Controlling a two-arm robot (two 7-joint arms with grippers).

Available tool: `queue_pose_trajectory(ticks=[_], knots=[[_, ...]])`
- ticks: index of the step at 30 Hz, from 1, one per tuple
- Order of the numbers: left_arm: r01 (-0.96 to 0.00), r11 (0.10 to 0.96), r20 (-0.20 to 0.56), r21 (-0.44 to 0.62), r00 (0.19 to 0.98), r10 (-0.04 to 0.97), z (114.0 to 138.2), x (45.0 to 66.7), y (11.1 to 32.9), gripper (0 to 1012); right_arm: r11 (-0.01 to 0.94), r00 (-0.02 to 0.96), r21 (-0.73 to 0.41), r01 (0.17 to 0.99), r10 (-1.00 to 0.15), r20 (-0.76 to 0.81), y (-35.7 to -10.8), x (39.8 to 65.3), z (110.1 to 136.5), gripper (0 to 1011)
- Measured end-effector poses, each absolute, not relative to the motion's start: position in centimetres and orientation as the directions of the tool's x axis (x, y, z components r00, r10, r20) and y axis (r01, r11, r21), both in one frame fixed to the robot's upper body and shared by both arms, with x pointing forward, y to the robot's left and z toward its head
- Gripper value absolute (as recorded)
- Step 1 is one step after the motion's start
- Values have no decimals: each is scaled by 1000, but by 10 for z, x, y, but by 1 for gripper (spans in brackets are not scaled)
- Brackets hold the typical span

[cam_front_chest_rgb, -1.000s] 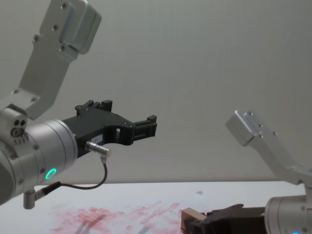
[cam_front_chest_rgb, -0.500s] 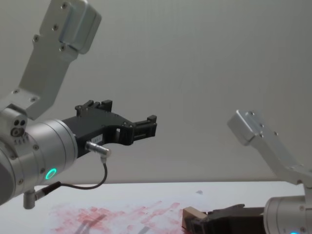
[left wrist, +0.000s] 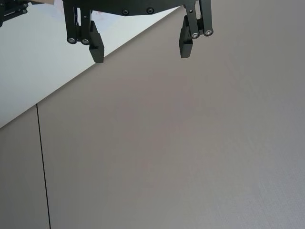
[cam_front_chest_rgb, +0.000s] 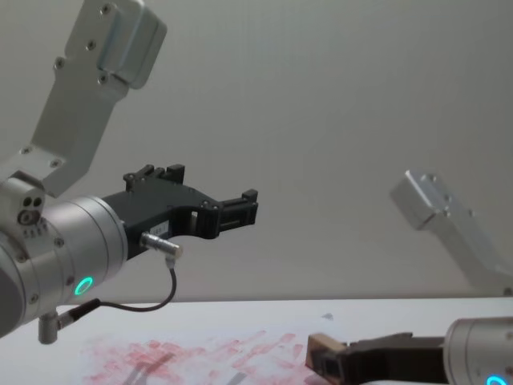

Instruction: Use the one hand to pick up the stamp and affix it onto the A4 paper.

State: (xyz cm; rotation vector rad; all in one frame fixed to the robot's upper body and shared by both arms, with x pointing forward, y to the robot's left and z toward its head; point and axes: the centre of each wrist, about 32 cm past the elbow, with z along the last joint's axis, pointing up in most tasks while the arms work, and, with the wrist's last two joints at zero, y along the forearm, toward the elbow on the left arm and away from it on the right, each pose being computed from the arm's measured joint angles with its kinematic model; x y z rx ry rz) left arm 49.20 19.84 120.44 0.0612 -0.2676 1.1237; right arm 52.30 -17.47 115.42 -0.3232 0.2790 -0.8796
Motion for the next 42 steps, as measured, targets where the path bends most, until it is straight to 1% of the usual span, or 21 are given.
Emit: queue_pose_trajectory(ticks=[9, 15, 19, 26, 31, 35, 42], knots=[[-897, 434, 242, -86, 404, 882, 1204, 492, 198, 1001, 560, 570, -319, 765, -819, -69, -185, 513, 1166, 218], [-897, 434, 242, -86, 404, 882, 1204, 492, 198, 1001, 505, 517, -274, 818, -855, -33, -199, 501, 1175, 218], [-897, 434, 242, -86, 404, 882, 1204, 492, 198, 1001, 451, 465, -254, 855, -885, -8, -214, 489, 1180, 218], [-897, 434, 242, -86, 404, 882, 1204, 492, 198, 1001, 365, 382, -257, 895, -924, 16, -238, 469, 1182, 218], [-897, 434, 242, -86, 404, 882, 1204, 492, 198, 1001, 321, 340, -275, 906, -940, 22, -251, 458, 1183, 218], [-897, 434, 243, -86, 404, 882, 1204, 492, 198, 1001, 304, 324, -286, 909, -946, 24, -256, 455, 1184, 218], [-897, 434, 243, -86, 404, 882, 1204, 492, 198, 1001, 293, 315, -305, 906, -949, 23, -261, 457, 1185, 218]])
